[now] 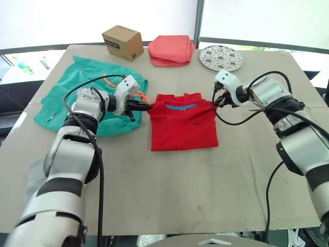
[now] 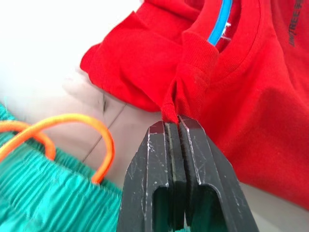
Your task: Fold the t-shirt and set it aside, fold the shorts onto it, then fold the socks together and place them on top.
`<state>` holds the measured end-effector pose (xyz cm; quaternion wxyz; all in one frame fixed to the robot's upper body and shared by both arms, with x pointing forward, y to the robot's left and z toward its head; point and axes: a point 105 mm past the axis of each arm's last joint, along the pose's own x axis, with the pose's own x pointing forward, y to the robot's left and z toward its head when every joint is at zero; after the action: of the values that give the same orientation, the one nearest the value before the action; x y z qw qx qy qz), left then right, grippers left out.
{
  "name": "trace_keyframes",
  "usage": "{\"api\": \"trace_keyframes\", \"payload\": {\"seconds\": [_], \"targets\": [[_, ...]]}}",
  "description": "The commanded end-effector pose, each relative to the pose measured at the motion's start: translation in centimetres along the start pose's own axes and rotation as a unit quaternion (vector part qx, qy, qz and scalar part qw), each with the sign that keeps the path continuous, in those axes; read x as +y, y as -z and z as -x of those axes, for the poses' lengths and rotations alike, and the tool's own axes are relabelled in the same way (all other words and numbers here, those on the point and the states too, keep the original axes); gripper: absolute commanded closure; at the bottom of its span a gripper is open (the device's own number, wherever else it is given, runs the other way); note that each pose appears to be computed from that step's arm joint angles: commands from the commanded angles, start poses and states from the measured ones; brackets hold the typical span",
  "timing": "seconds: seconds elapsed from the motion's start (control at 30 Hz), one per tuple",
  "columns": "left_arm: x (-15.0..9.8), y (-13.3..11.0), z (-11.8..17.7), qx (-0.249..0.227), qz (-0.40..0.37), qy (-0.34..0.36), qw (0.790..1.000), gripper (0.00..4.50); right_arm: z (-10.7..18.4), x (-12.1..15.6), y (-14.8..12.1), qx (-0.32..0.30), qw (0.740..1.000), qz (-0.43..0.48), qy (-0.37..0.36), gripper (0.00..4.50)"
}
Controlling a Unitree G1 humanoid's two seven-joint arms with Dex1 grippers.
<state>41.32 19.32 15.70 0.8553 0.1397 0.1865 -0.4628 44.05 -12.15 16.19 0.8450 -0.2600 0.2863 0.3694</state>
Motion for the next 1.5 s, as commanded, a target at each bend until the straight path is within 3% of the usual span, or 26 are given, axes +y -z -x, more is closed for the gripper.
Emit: {"api": "trace_keyframes", "payload": {"seconds": [0.03,0.17,0.3,0.43,0.53,0.57,0.63,0.67,0.73,0.77,0.8,0.87,0.9,0.93,1.0,1.13,1.3,1.4,1.5], "targets": [[-0.1,-4.6,0.9,-0.098,-0.002,0.023,0.995,4.46,2.3,-0.2,-3.7,-0.078,0.996,0.003,-0.035,4.5],[0.7,-4.9,0.7,-0.103,0.01,-0.014,0.995,4.46,2.9,-0.8,-5.6,-0.141,0.99,-0.021,-0.019,4.5],[2.1,-4.6,-0.3,-0.064,-0.013,-0.096,0.993,4.46,1.6,-2.1,-4.9,-0.123,0.99,-0.032,0.059,4.5],[3.6,-3.9,-0.9,-0.026,-0.025,-0.18,0.983,4.46,-0.1,-2.0,-3.9,-0.118,0.988,-0.044,0.094,4.5],[3.5,-3.5,-1.2,-0.022,-0.015,-0.18,0.983,4.46,-0.8,-2.0,-3.2,-0.119,0.986,-0.041,0.111,4.5],[3.5,-3.7,-1.1,-0.029,-0.005,-0.178,0.984,4.49,-0.8,-2.2,-3.1,-0.125,0.984,-0.048,0.117,4.15],[3.4,-4.2,-0.8,-0.051,0.007,-0.169,0.984,3.71,-0.4,-3.1,-3.0,-0.126,0.979,-0.032,0.154,3.52],[3.4,-4.4,-0.6,-0.06,0.01,-0.165,0.984,3.61,-0.1,-3.5,-3.1,-0.125,0.977,-0.019,0.174,3.39],[3.3,-5.0,0.2,-0.094,0.017,-0.152,0.984,2.72,0.9,-4.4,-3.7,-0.138,0.969,0.0,0.205,2.5],[3.3,-5.1,0.5,-0.105,0.019,-0.147,0.983,2.72,1.2,-4.6,-3.9,-0.144,0.967,0.004,0.21,2.5],[3.3,-5.3,1.2,-0.125,0.017,-0.144,0.982,1.94,2.0,-4.9,-4.3,-0.16,0.962,0.012,0.222,1.7],[3.3,-5.6,2.4,-0.161,0.019,-0.145,0.976,1.94,3.6,-5.0,-5.1,-0.209,0.951,-0.011,0.226,1.7],[3.4,-5.5,2.9,-0.174,0.024,-0.151,0.973,1.91,4.2,-4.7,-5.3,-0.237,0.947,-0.038,0.215,0.97],[3.0,-5.3,3.4,-0.187,0.024,-0.151,0.97,1.91,4.6,-3.6,-5.3,-0.262,0.943,-0.068,0.192,0.66],[1.9,-5.1,4.4,-0.216,0.028,-0.144,0.965,1.91,4.6,-0.8,-5.1,-0.292,0.939,-0.105,0.147,0.04],[-2.9,-4.5,5.7,-0.244,0.026,-0.104,0.964,0.19,2.4,4.3,-2.6,-0.269,0.948,-0.131,0.108,0.0],[-11.2,-2.3,6.8,-0.216,0.028,-0.026,0.976,0.08,-0.8,7.8,1.0,-0.236,0.942,-0.221,0.091,0.0],[-14.2,-1.0,7.0,-0.199,0.039,-0.015,0.979,0.08,-2.1,8.2,3.3,-0.207,0.942,-0.242,0.103,0.0],[-16.5,0.6,7.5,-0.181,0.057,-0.01,0.982,0.08,-3.2,8.8,3.9,-0.2,0.94,-0.261,0.09,0.0]]}}
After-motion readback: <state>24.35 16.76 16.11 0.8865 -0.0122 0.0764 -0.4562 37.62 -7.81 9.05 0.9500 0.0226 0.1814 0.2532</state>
